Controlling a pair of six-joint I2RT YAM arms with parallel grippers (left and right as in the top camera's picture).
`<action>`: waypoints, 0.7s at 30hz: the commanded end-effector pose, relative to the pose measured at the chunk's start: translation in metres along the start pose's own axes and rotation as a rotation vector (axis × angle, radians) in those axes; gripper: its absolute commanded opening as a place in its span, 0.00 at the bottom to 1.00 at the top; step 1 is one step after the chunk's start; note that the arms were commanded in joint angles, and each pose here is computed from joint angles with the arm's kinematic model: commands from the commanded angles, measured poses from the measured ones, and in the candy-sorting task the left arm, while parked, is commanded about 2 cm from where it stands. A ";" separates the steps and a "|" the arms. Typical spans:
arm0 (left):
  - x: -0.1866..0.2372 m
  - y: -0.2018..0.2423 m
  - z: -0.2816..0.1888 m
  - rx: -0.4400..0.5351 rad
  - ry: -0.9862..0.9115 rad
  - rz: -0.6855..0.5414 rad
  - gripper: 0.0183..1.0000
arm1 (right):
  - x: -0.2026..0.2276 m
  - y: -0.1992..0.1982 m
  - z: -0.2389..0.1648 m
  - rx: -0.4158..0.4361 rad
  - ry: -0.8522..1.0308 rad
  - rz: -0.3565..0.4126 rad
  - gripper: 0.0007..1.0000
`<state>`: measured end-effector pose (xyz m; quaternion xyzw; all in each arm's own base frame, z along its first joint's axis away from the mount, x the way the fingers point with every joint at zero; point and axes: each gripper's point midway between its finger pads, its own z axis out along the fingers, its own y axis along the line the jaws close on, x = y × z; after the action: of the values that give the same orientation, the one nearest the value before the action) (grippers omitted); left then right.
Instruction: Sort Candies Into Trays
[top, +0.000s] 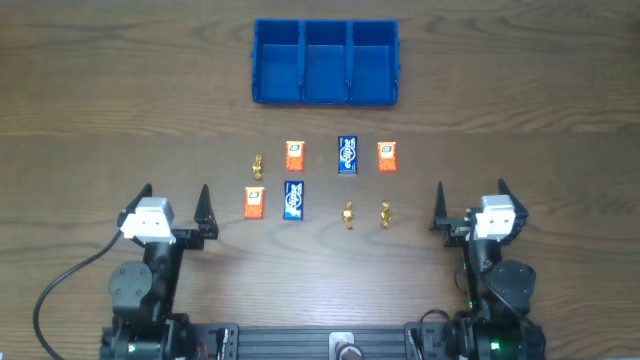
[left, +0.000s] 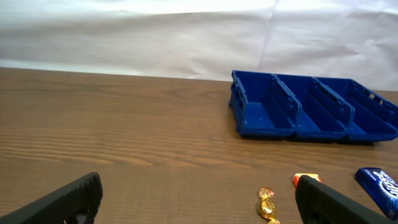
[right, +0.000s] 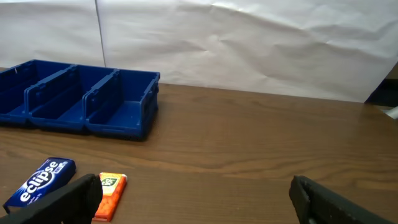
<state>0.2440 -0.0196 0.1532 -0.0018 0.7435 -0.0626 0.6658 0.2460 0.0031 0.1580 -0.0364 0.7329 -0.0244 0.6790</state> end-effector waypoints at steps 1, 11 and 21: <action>-0.041 -0.024 -0.019 0.090 0.098 -0.076 0.97 | 0.002 -0.003 0.000 0.013 0.002 0.003 1.00; -0.109 -0.046 -0.021 0.111 0.492 -0.096 0.99 | 0.002 -0.002 0.000 0.013 0.002 0.003 1.00; -0.035 -0.096 0.037 0.160 0.958 -0.096 1.00 | 0.002 -0.002 0.000 0.013 0.002 0.003 1.00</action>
<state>0.2734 -0.0953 0.2293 0.0507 0.9370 -0.1368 0.3174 0.2460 0.0029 0.1581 -0.0360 0.7321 -0.0248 0.6798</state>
